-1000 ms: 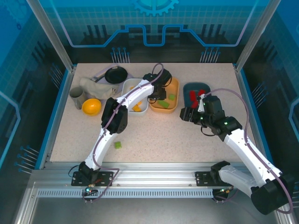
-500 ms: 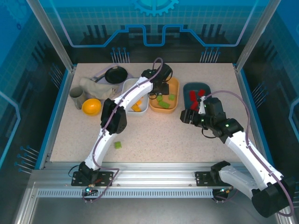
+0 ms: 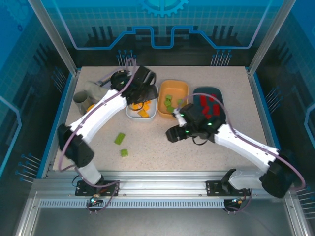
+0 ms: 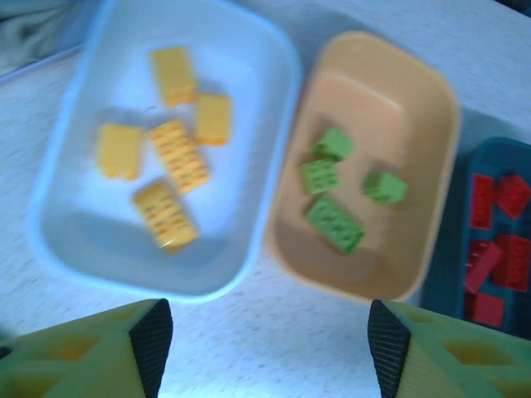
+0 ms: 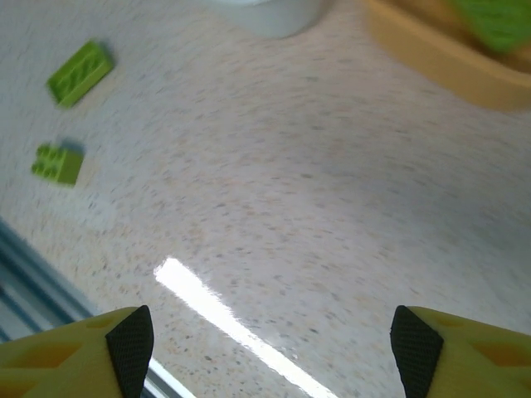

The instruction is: Sort the legos into containers by color

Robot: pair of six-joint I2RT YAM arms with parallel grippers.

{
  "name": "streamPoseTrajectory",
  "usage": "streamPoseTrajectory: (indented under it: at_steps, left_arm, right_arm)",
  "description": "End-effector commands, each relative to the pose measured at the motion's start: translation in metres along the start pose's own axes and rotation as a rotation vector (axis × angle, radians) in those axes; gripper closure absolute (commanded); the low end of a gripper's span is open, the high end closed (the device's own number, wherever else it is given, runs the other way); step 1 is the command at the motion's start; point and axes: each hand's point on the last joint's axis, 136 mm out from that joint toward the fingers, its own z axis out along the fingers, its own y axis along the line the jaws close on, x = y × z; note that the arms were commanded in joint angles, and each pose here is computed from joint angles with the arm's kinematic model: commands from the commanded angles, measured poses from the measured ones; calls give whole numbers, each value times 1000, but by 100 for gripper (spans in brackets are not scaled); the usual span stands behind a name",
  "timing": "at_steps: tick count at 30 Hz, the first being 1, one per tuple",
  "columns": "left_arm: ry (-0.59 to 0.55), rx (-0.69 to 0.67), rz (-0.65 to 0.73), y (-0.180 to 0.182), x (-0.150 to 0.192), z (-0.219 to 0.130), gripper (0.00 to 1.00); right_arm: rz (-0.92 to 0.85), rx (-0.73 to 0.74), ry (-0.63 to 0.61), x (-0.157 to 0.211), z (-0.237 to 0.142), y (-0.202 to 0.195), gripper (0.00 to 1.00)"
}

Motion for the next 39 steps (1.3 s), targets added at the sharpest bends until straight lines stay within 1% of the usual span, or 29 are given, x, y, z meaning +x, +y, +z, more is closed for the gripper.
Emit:
streamPoseTrajectory:
  at_steps: [1, 4, 6, 10, 13, 16, 21, 26, 28, 32, 35, 39]
  left_arm:
    - [-26, -150, -134, 72, 19, -12, 32]
    - [-49, -234, -184, 128, 43, -35, 31]
    - [-63, -266, -212, 156, 58, -51, 30]
    - [-92, -314, -270, 207, 86, -81, 30]
    - [-114, -326, -302, 233, 101, -99, 30]
    - [-135, -333, -316, 252, 110, -114, 29]
    - [-143, -319, -307, 266, 118, -129, 28]
    - [-120, -299, -281, 268, 124, -134, 29]
    - [-118, -285, -267, 268, 126, -137, 29]
    - [-119, -263, -247, 270, 128, -142, 29]
    - [-123, -233, -230, 267, 127, -145, 29]
    - [-121, -220, -211, 264, 125, -146, 30]
  right_arm:
    - [-247, -42, 49, -6, 23, 42, 20]
    - [-349, -81, 106, -11, 54, 77, 16]
    - [-354, -94, 155, -14, 74, 91, 15]
    - [-271, -125, 217, -32, 109, 120, 15]
    - [-177, -113, 239, -41, 132, 137, 18]
    - [-88, -65, 268, -48, 154, 148, 19]
    - [86, 51, 323, -47, 188, 150, 22]
    - [214, 131, 320, -50, 207, 152, 13]
    - [254, 154, 314, -50, 212, 153, 12]
    - [280, 167, 262, -55, 225, 157, 10]
    - [297, 204, 246, -54, 233, 154, 9]
    - [300, 261, 234, -50, 244, 145, 14]
